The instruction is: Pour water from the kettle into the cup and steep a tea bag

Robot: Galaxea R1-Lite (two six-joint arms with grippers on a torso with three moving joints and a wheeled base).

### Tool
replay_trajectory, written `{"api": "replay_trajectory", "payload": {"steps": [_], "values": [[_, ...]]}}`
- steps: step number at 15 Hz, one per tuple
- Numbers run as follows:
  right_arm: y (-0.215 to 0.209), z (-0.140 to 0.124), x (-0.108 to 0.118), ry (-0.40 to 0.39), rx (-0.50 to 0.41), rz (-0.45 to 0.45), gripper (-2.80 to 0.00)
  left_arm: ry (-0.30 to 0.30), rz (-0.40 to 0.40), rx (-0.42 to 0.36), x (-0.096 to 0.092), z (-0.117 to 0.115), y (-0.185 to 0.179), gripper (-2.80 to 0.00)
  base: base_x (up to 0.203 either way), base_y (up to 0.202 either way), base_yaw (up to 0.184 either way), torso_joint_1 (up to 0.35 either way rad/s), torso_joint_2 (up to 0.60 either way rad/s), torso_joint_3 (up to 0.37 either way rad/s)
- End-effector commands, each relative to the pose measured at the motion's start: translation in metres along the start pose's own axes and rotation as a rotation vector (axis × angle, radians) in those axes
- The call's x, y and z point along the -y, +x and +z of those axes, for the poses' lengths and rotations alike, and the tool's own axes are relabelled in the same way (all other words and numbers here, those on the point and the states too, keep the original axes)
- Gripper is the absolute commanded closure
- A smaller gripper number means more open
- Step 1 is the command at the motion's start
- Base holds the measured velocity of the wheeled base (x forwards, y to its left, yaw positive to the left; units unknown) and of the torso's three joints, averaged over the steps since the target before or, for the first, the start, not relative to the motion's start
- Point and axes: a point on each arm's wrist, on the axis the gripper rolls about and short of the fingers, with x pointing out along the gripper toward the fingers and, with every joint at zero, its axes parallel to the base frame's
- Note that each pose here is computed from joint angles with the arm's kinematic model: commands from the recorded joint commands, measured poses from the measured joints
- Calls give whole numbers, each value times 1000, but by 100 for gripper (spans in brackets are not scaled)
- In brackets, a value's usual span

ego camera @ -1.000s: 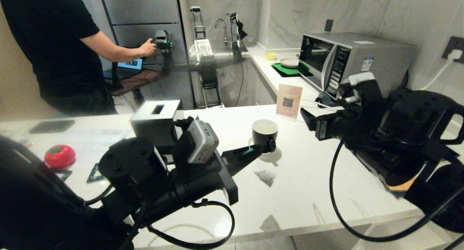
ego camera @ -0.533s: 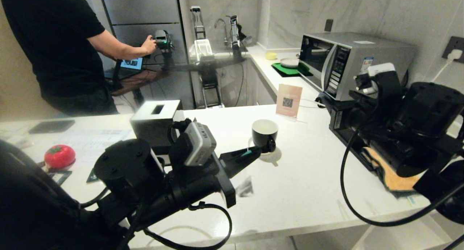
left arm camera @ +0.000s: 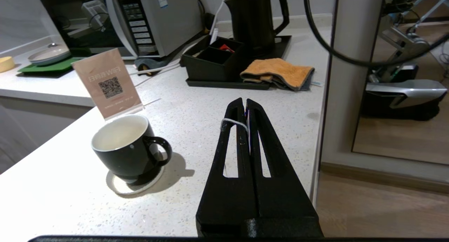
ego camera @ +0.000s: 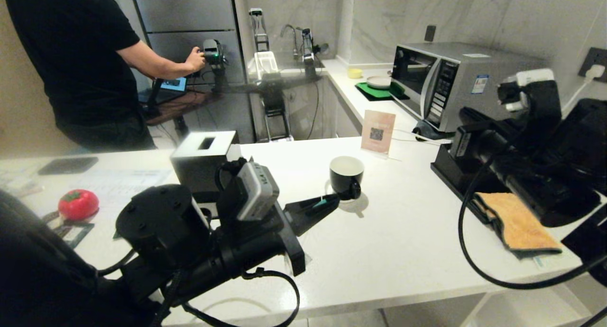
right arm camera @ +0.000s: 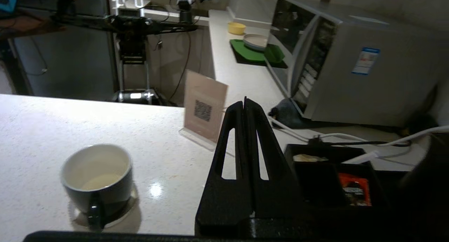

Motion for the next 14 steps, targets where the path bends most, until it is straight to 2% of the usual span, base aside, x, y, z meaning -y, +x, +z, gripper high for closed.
{"api": "replay_trajectory", "payload": {"steps": [1,4,6,11,14], "values": [[-14,6,32,-12,26,-54,0,3,0,10,1,1,-2,0,0,0,0,0,0,0],[-48,-1,75,-55,8,-128,0,-2,-1,2,1,-1,-3,0,0,0,0,0,0,0],[-74,-2,90,-65,13,-183,0,-3,0,1,1,-1,-3,0,0,0,0,0,0,0],[-139,-15,95,-68,2,-193,0,-9,1,-22,2,-5,-7,0,0,0,0,0,0,0],[-168,-25,95,-66,3,-164,0,-12,-2,-38,4,-8,-11,0,0,0,0,0,0,0]]}}
